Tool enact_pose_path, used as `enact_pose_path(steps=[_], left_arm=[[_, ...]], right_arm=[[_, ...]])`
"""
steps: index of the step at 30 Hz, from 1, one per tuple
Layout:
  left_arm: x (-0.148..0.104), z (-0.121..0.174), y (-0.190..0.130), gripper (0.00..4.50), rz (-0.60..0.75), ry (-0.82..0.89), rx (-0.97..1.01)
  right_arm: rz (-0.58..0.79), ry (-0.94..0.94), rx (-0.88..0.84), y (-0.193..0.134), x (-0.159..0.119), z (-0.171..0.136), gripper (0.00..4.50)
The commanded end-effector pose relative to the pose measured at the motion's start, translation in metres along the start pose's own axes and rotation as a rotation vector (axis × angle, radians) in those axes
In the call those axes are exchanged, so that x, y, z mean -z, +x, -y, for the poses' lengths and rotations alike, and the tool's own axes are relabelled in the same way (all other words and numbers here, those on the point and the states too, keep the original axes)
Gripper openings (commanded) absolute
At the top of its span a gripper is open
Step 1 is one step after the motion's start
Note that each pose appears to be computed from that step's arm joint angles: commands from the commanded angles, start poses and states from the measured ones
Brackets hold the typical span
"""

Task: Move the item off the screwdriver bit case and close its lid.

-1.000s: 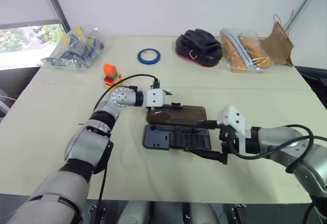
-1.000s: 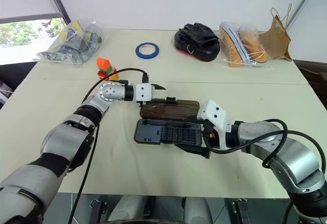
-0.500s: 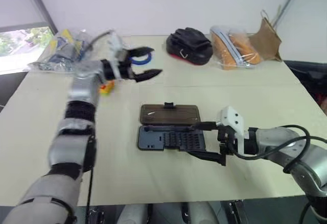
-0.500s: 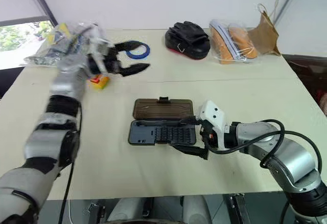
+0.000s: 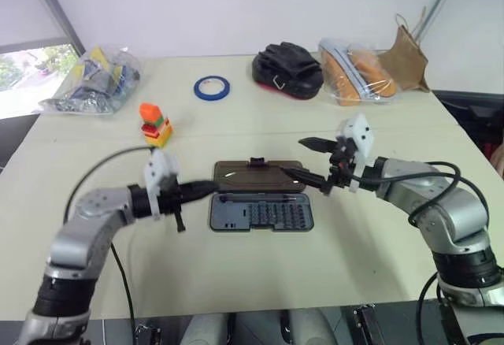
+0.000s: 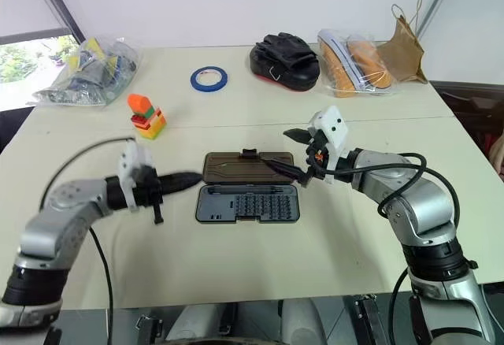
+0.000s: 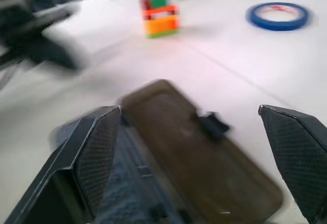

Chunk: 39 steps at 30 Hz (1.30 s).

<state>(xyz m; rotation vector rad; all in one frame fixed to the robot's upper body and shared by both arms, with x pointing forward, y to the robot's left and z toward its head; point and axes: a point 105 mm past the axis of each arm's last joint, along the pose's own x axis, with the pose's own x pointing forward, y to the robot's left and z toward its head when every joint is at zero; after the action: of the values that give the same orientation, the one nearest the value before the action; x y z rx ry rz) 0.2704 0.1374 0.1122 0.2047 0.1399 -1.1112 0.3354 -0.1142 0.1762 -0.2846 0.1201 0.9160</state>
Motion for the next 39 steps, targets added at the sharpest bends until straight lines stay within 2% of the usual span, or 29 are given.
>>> enact_pose_path(steps=[1,9,13,20,23,24,25,30,31,35,39], left_arm=[[-0.008,0.011,0.009,0.05,0.020,0.096,0.035],[0.032,0.023,0.011,0.05,-0.141,0.183,0.063],[0.036,0.026,0.010,0.05,-0.151,0.165,0.059],[0.044,0.030,0.009,0.05,-0.155,0.118,0.032],[0.052,0.037,0.005,0.00,-0.158,0.071,0.007],[0.053,0.039,0.005,0.00,-0.155,0.060,-0.002],[0.054,0.039,0.005,0.00,-0.149,0.050,-0.011],[0.054,0.038,0.008,0.00,-0.131,0.028,-0.049],[0.054,0.038,0.008,0.00,-0.128,0.025,-0.058],[0.055,0.038,0.010,0.00,-0.121,0.013,-0.080],[0.055,0.037,0.010,0.00,-0.115,0.004,-0.099]], right_arm=[[-0.021,-0.118,0.021,0.017,-0.004,0.010,4.50],[-0.207,-0.101,0.047,0.040,0.033,0.029,4.50],[-0.313,-0.131,0.081,0.044,0.052,0.038,4.50],[-0.396,-0.127,0.033,0.054,0.070,0.038,4.50],[-0.426,-0.068,-0.031,0.058,0.080,0.034,3.64],[-0.433,-0.057,-0.062,0.058,0.082,0.031,3.03],[-0.434,-0.039,-0.102,0.060,0.083,0.027,2.68],[-0.450,0.026,-0.245,0.065,0.088,0.015,0.16],[-0.458,0.035,-0.271,0.065,0.090,0.013,0.01],[-0.483,0.007,-0.319,0.068,0.098,0.010,0.01],[-0.491,-0.103,-0.346,0.069,0.102,0.009,0.01]])
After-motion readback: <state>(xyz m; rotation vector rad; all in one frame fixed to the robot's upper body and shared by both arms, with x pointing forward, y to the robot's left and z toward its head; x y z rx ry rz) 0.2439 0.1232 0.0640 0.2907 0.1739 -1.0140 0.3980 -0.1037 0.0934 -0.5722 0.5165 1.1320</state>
